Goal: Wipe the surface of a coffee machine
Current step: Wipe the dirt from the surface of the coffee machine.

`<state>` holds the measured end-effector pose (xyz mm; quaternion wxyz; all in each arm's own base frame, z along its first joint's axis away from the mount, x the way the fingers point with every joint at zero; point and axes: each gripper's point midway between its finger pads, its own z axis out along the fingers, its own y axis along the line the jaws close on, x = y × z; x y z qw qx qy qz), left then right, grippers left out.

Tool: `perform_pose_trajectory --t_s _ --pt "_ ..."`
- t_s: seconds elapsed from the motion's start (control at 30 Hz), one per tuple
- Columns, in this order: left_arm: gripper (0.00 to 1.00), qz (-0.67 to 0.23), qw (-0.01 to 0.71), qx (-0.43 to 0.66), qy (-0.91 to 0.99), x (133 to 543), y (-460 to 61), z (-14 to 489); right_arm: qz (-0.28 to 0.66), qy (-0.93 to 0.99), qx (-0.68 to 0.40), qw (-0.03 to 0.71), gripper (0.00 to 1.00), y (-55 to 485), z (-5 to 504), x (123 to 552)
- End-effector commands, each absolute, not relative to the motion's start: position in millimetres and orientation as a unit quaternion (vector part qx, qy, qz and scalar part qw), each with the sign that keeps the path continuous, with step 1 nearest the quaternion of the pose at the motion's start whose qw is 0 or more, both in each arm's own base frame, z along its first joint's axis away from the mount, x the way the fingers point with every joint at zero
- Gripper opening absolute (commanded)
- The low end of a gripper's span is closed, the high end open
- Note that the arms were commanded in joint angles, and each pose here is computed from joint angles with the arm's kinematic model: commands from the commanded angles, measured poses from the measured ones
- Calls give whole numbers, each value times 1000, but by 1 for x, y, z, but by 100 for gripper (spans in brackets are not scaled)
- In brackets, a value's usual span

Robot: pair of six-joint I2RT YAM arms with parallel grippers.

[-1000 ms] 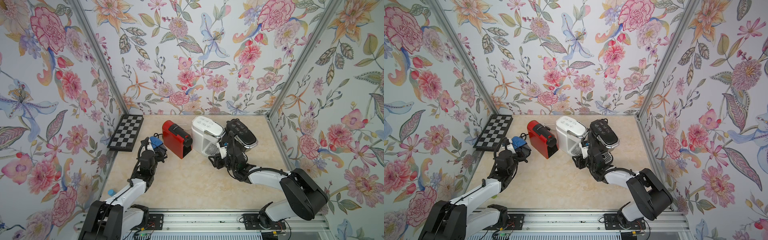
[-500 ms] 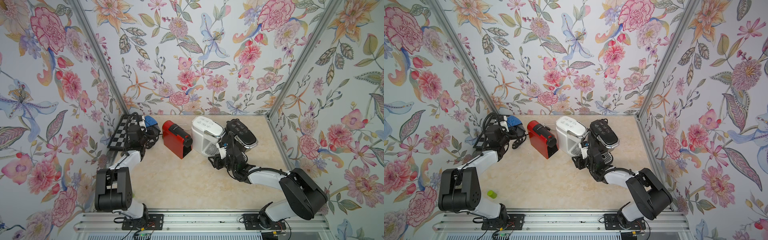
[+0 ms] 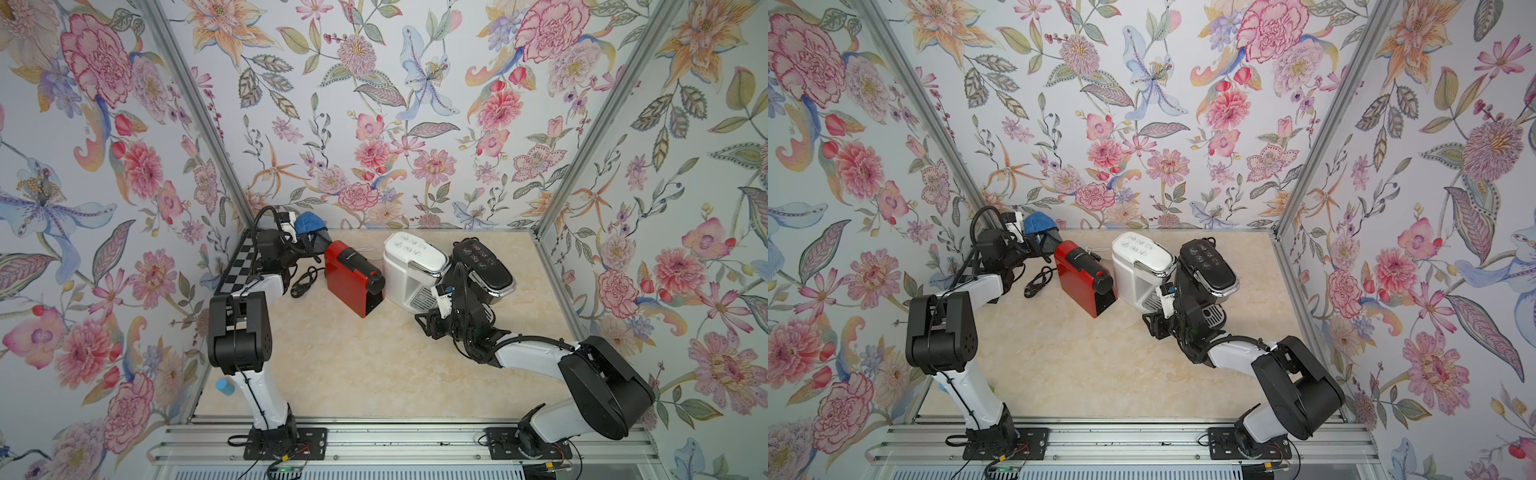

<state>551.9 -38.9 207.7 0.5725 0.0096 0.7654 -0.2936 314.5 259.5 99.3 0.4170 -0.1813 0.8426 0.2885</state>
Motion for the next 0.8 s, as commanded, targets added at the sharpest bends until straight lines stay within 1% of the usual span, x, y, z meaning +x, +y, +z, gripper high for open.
perform_pose_trajectory --t_s 0.0,0.27,0.6,0.67,0.77 --pt "1 -355 556 52 749 552 -69 211 297 833 -188 429 59 268 114 318" --pt "0 -350 495 23 795 545 -68 136 289 833 -194 431 59 268 115 318" --pt "0 -352 424 13 834 516 -82 52 278 833 -199 434 59 268 115 318" --pt "0 -351 412 14 841 514 -86 43 277 833 -199 435 59 268 115 318" --pt "0 -351 413 25 840 515 -90 52 277 834 -199 434 59 268 115 318"
